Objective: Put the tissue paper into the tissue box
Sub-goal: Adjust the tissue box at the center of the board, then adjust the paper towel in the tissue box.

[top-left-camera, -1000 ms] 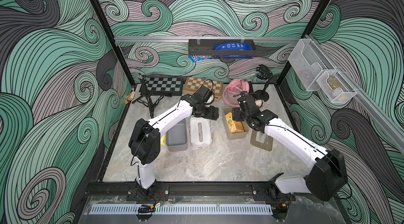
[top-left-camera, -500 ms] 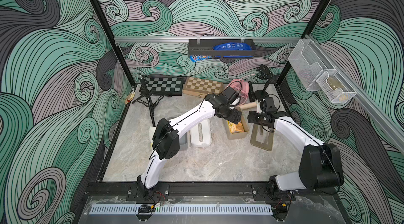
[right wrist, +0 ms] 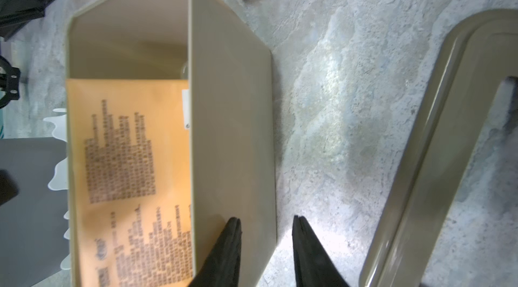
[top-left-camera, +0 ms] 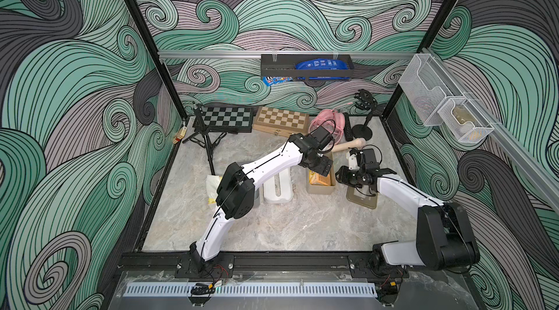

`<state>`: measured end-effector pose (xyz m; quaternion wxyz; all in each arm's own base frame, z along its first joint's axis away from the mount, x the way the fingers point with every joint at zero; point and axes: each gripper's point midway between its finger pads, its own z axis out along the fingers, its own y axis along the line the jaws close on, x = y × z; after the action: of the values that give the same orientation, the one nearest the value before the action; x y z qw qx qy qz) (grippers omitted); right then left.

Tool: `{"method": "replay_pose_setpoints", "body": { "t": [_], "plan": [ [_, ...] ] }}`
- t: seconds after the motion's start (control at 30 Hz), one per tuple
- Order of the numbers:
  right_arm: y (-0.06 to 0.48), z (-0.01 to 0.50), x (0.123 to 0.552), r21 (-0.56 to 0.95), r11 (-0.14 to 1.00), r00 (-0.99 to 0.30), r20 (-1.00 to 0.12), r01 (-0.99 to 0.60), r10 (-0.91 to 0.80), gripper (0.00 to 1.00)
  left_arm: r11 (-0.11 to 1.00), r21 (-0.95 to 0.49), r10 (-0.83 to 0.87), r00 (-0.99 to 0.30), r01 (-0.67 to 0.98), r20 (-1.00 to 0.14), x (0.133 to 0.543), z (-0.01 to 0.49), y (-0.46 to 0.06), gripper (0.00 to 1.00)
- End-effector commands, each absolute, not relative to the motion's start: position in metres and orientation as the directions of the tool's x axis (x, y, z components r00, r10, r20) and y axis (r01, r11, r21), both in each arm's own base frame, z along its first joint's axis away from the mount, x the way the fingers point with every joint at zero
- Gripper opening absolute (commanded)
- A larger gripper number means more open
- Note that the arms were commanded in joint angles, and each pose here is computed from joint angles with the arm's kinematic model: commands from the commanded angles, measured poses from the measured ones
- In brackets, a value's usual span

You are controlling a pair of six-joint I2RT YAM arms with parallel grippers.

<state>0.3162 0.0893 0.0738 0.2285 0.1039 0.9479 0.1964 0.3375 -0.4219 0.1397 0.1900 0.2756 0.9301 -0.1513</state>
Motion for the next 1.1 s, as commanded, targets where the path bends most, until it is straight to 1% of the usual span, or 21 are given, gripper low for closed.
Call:
{"method": "replay_pose_setpoints", "body": {
  "t": [0.0, 0.2, 0.4, 0.47, 0.5, 0.57, 0.63, 0.7, 0.73, 0.9, 1.07],
  "plan": [
    [0.100, 0.099, 0.321, 0.473, 0.878, -0.840, -0.443, 0.077, 0.313, 0.35, 0.820, -0.117, 0.471, -0.777, 0.560, -0.417, 0.345, 0.127, -0.414, 0.83],
    [0.096, 0.101, 0.319, 0.457, 0.886, -0.828, -0.463, 0.082, 0.315, 0.39, 0.825, -0.070, 0.487, -0.768, 0.561, -0.416, 0.353, 0.116, -0.415, 0.68],
    [0.091, 0.109, 0.324, 0.450, 0.889, -0.812, -0.487, 0.083, 0.322, 0.39, 0.824, 0.015, 0.523, -0.752, 0.566, -0.401, 0.354, 0.105, -0.408, 0.62],
    [0.089, 0.109, 0.326, 0.450, 0.889, -0.810, -0.487, 0.088, 0.327, 0.39, 0.818, 0.029, 0.538, -0.748, 0.574, -0.389, 0.352, 0.098, -0.409, 0.58],
    [0.087, 0.110, 0.326, 0.450, 0.888, -0.808, -0.488, 0.091, 0.330, 0.39, 0.816, 0.030, 0.542, -0.748, 0.577, -0.384, 0.351, 0.095, -0.410, 0.51],
    [0.086, 0.112, 0.327, 0.452, 0.888, -0.803, -0.494, 0.091, 0.334, 0.39, 0.815, 0.029, 0.544, -0.747, 0.579, -0.382, 0.350, 0.094, -0.411, 0.32],
    [0.085, 0.113, 0.328, 0.452, 0.887, -0.801, -0.496, 0.091, 0.335, 0.39, 0.814, 0.026, 0.544, -0.745, 0.581, -0.385, 0.350, 0.094, -0.413, 0.16],
    [0.085, 0.112, 0.328, 0.449, 0.889, -0.804, -0.494, 0.090, 0.331, 0.39, 0.814, 0.026, 0.542, -0.742, 0.580, -0.395, 0.352, 0.097, -0.414, 0.03],
    [0.084, 0.110, 0.328, 0.447, 0.890, -0.806, -0.492, 0.092, 0.330, 0.39, 0.815, 0.026, 0.540, -0.742, 0.579, -0.397, 0.352, 0.098, -0.415, 0.00],
    [0.084, 0.107, 0.327, 0.443, 0.892, -0.809, -0.487, 0.094, 0.328, 0.39, 0.831, 0.011, 0.498, -0.733, 0.557, -0.463, 0.360, 0.129, -0.416, 0.00],
    [0.083, 0.107, 0.329, 0.439, 0.894, -0.809, -0.489, 0.093, 0.325, 0.40, 0.835, -0.085, 0.432, -0.743, 0.544, -0.512, 0.363, 0.162, -0.417, 0.00]
  ]
}}
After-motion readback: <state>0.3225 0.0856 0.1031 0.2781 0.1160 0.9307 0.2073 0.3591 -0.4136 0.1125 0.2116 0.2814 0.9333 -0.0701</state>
